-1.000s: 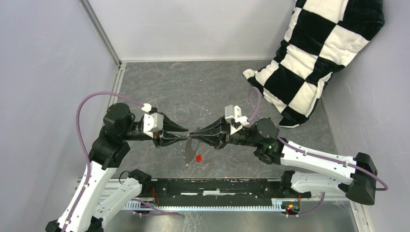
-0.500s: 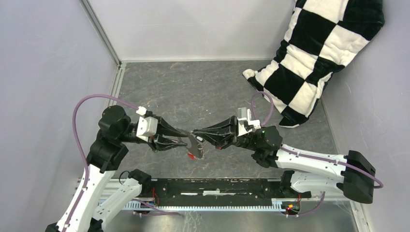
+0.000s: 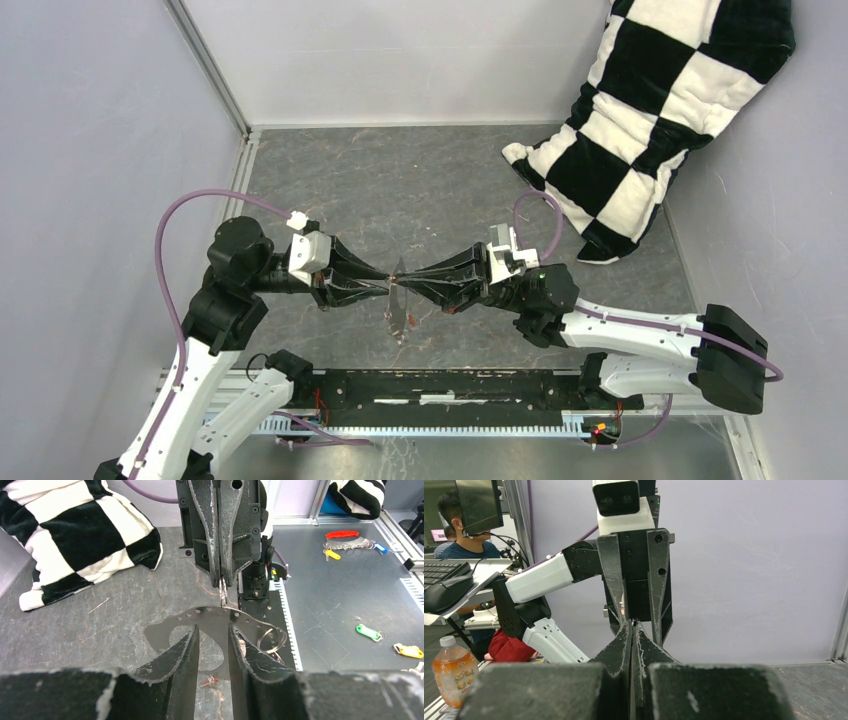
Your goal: Put the keys on the keyring
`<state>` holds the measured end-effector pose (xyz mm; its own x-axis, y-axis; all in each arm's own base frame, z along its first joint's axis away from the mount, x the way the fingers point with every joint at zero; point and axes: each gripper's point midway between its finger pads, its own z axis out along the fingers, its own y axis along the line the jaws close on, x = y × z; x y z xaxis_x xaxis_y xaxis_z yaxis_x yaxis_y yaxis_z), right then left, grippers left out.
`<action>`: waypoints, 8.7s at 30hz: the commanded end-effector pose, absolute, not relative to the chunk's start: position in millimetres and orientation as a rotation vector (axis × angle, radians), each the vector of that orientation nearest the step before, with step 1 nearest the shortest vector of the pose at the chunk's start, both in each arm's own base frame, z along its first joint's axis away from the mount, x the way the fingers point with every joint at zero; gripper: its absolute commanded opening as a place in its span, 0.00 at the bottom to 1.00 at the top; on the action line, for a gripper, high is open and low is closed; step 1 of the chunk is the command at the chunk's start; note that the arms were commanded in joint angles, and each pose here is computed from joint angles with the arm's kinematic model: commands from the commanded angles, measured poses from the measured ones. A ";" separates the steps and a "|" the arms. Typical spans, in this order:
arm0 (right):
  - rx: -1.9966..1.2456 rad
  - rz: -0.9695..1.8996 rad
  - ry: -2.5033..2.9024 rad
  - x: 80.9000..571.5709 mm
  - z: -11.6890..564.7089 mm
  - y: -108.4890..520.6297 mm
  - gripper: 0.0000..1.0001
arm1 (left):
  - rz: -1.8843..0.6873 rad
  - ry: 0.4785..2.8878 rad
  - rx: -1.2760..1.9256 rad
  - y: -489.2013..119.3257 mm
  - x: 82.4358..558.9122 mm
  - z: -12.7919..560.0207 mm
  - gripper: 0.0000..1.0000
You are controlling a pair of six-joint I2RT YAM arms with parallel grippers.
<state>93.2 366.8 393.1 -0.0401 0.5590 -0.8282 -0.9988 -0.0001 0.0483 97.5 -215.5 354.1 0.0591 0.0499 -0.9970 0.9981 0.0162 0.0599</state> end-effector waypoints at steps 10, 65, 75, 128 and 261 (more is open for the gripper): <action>-0.742 1.490 0.740 84.5 403.9 368.5 0.01 | -1.184 1.168 1.255 -216.3 87.0 371.0 0.34; -1.517 1.130 1.301 108.2 354.4 392.1 0.27 | -1.032 1.212 1.430 -210.0 99.9 334.5 0.02; -1.360 1.096 1.208 116.6 379.2 385.6 0.00 | -1.032 1.220 1.423 -207.9 95.9 331.5 0.19; -0.875 1.402 0.925 87.0 385.4 378.9 0.00 | -1.190 1.169 1.394 -212.6 76.9 340.7 0.23; -0.292 0.726 2.236 257.4 68.6 384.9 0.48 | -0.611 1.693 1.420 -157.8 139.7 274.7 0.02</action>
<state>242.6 379.2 64.8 -0.6914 -0.0420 -0.7212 -0.4803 0.7724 0.4155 141.5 -151.9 263.0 -0.0551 0.5996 -0.7984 0.9584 0.2559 0.1261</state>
